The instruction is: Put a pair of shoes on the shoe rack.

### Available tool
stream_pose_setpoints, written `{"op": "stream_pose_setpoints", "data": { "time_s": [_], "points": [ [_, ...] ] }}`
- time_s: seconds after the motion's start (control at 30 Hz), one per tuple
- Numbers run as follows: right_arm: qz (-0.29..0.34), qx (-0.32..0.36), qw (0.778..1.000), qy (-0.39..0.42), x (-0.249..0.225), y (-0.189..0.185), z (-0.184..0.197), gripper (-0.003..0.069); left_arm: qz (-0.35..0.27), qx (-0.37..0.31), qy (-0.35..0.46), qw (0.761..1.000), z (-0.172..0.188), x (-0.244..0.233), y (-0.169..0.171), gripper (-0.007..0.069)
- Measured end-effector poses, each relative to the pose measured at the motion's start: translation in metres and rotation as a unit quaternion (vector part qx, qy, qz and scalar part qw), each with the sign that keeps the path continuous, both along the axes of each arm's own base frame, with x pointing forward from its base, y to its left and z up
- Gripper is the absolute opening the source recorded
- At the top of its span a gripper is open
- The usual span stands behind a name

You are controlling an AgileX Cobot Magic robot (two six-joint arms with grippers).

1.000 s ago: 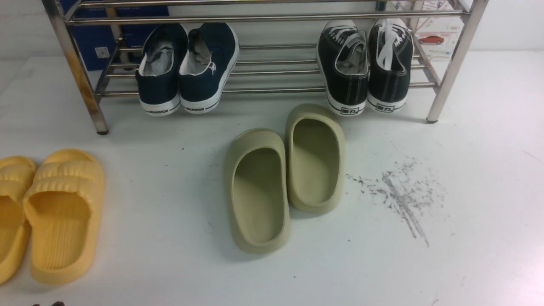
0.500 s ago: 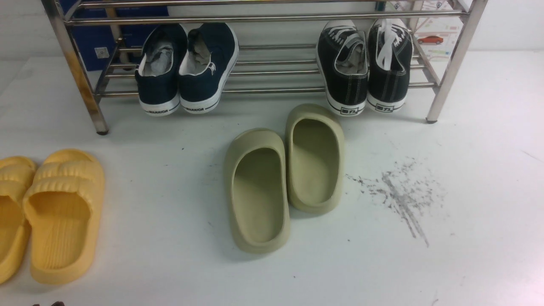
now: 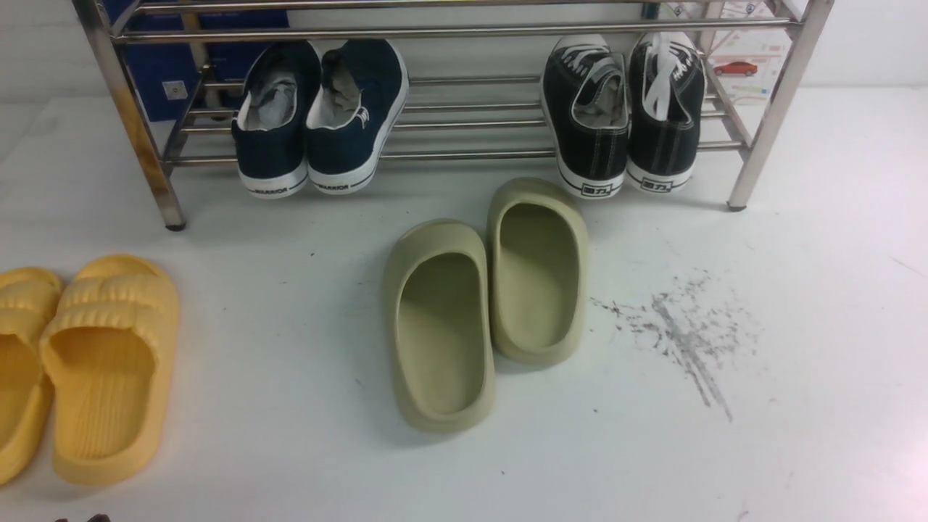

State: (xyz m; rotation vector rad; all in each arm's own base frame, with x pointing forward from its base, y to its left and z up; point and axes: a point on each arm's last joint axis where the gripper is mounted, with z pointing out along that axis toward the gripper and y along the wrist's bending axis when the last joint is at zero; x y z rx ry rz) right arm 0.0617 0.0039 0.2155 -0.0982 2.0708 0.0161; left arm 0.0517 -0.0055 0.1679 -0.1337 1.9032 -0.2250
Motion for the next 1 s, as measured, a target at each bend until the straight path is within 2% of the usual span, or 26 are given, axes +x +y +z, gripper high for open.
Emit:
{"op": "stream_pose_setpoints", "data": {
  "time_s": [0.17, 0.3, 0.53, 1.0],
  "points": [
    [-0.049, 0.001, 0.996, -0.078, -0.012, -0.009, -0.013, 0.0057, 0.000, 0.000, 0.000, 1.000, 0.000, 0.000, 0.000, 0.0239],
    [-0.077, 0.013, 0.994, -0.077, -0.012, -0.011, -0.040, 0.0062, 0.000, 0.000, 0.000, 1.000, 0.000, 0.000, 0.000, 0.0239],
    [-0.068, -0.004, 0.993, -0.094, -0.010, -0.010, -0.042, 0.0074, 0.000, 0.000, 0.000, 1.000, 0.000, 0.000, 0.000, 0.0239],
    [-0.065, 0.008, 0.993, -0.098, -0.010, -0.009, -0.041, 0.0092, 0.000, 0.000, 0.000, 1.000, 0.000, 0.000, 0.000, 0.0239]
  ]
}}
